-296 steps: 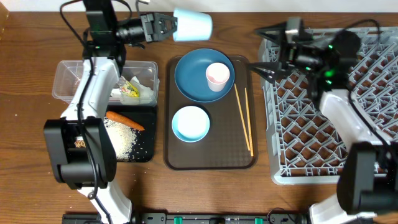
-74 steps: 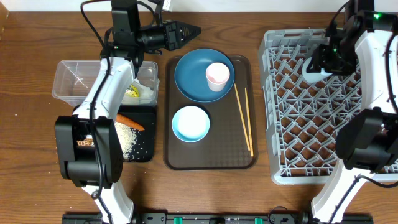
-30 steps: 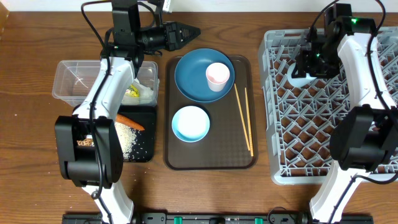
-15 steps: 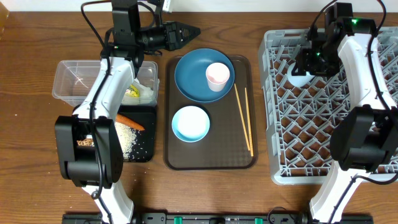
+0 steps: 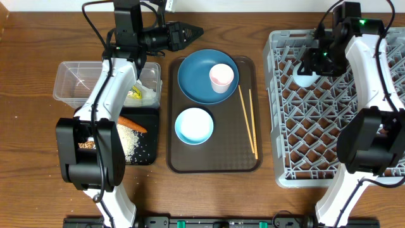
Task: Sort waste into correct bins and load items into the dishwasher rack
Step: 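Lower the blue cup upside down into the rack slots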
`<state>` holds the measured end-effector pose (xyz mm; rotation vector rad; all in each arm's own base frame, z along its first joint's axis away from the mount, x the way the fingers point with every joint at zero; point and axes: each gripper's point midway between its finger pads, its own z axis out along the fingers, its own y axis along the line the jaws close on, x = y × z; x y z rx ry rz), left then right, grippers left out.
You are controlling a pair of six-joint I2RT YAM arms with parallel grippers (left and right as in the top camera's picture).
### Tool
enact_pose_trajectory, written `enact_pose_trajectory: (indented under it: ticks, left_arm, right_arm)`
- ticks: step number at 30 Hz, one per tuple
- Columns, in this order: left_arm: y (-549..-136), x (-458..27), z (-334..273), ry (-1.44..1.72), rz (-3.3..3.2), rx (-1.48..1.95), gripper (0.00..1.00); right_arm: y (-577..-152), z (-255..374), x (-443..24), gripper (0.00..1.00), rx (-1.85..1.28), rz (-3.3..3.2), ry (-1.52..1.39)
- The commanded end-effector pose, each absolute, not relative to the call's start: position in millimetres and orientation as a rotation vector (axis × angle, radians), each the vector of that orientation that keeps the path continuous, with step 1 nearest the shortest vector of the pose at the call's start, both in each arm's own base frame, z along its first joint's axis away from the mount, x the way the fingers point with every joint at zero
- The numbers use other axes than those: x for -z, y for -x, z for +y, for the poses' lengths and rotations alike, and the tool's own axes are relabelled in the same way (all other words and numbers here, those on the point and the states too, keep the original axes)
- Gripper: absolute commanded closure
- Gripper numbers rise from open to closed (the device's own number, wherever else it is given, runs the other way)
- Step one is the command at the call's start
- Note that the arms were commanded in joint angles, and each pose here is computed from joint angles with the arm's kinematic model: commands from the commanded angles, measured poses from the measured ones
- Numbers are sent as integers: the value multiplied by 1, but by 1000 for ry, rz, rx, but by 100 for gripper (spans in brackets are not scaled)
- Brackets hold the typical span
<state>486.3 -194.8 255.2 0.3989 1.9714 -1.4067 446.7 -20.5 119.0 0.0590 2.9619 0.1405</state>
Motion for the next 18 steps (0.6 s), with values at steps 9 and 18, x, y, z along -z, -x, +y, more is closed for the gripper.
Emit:
enact_pose_trajectory:
  ticks: [9,18]
  left_arm:
    - [-490,-252,-194,-402,1971,1394,86]
    - [-490,-252,-194,-402,1972,1394,86]
  right_arm:
    - [-435,-64,-101,87,10,3023,-158]
    - [-437,-49,-101,84,-26,3025,-117]
